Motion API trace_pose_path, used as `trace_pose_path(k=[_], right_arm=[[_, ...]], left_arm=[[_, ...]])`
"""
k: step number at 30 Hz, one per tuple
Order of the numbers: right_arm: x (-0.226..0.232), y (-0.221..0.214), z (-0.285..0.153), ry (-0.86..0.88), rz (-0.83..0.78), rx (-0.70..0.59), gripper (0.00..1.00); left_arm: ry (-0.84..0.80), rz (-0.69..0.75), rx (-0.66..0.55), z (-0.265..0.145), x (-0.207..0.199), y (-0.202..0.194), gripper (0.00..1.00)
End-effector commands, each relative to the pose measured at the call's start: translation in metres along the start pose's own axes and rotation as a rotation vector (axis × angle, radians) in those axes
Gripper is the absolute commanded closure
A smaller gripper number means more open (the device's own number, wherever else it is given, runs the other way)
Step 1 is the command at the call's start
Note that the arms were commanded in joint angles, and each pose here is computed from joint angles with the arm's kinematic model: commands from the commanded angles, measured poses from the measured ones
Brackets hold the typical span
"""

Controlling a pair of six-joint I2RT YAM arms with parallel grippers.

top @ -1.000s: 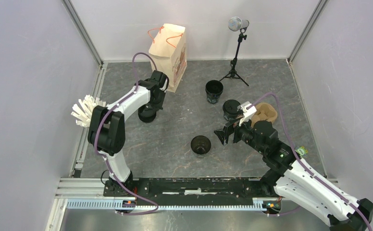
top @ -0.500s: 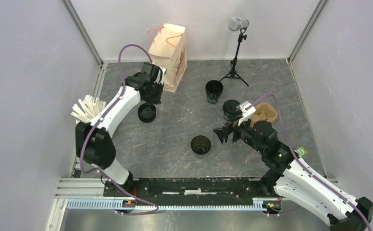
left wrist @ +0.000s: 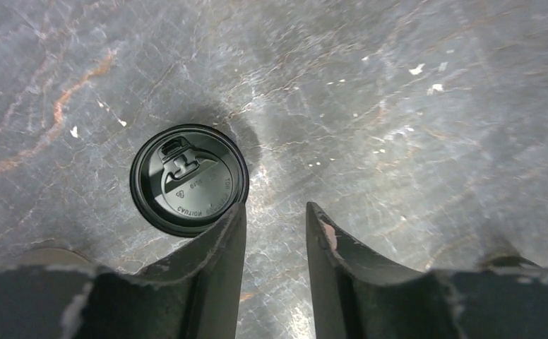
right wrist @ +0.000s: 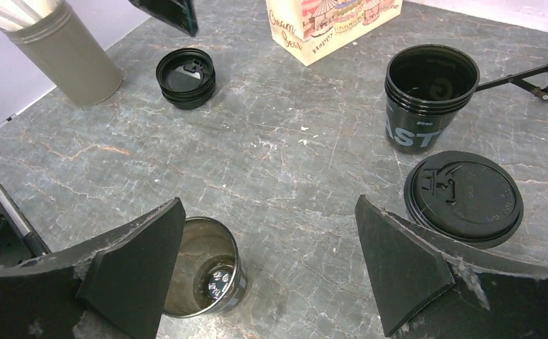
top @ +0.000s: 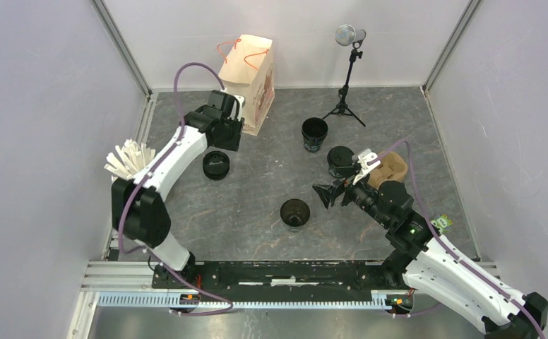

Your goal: Pack the takeout coffee

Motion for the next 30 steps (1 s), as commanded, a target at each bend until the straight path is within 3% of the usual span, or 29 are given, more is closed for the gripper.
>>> trace_pose_path(k=[1,7,30], right_arm=[[0.008,0.007,-0.001,0.033,0.012,-0.015,0.02],[0.006,0.005,-0.003,0.024,-0.011,0.004,0.02],[0.002,0.000,-0.006,0.003,-0.042,0.049,0.02]], left_arm=[[0.078,0.054,0.091,0.040,0.012,-0.017,0.53],[0.099,0.046,0.137,0.068,0.014,-0.028,0.51],[0.138,0.056,0.265,0.105,0.017,-0.056,0.69]])
Point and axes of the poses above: each gripper's point midway between its finger pads, its own z axis out along the fingers, its own x axis along the line the jaws close on, y = z × x, the point moved 3 cm from there along -z, back along the fingers, and after that the axes turned 15 degrees about z, right-handed, at the moved point
